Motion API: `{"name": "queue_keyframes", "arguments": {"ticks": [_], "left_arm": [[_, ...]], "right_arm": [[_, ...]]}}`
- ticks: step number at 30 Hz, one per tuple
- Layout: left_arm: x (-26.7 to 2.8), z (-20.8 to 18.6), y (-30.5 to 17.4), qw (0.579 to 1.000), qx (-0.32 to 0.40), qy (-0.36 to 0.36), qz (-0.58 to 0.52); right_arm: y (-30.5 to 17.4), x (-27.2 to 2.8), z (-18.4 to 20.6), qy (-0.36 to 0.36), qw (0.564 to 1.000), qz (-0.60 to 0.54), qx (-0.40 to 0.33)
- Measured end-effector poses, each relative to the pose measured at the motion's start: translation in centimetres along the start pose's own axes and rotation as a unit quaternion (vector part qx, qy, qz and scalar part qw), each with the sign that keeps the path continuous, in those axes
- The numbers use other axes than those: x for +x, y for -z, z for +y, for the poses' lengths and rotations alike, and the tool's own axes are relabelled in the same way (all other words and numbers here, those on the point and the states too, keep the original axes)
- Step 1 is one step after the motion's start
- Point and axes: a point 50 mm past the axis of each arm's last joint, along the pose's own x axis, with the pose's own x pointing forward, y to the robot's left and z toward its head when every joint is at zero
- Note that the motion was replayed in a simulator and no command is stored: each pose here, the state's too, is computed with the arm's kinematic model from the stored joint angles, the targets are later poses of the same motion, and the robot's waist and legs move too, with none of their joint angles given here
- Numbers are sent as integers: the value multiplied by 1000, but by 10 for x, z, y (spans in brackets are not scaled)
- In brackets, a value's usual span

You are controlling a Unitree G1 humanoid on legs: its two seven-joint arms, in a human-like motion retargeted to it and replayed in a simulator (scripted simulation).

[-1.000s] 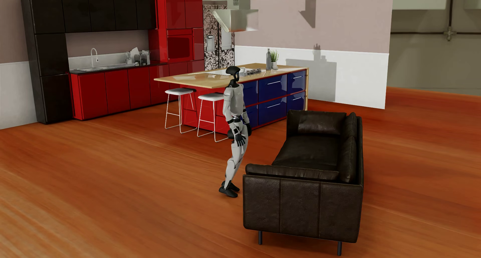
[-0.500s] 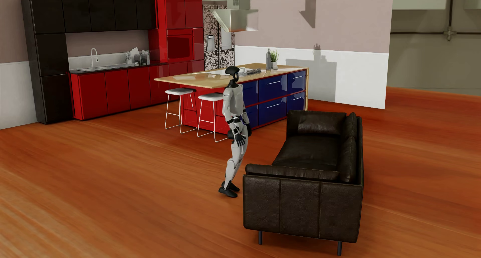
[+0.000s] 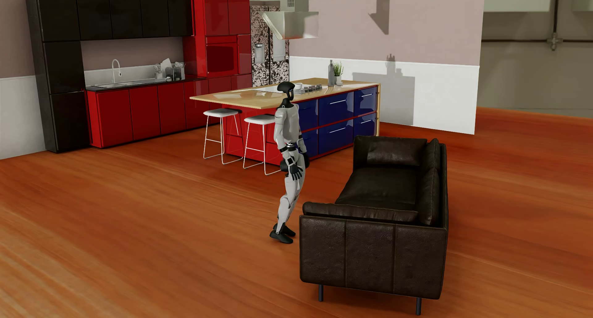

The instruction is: Stand still

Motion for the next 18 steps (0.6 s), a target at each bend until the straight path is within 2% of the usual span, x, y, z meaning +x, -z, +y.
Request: {"name": "queue_keyframes", "arguments": {"ticks": [18], "left_arm": [[0, -3, 3, 1000, 5, 5, 7]], "right_arm": [[2, -1, 3, -4, 1000, 2, -4]]}}
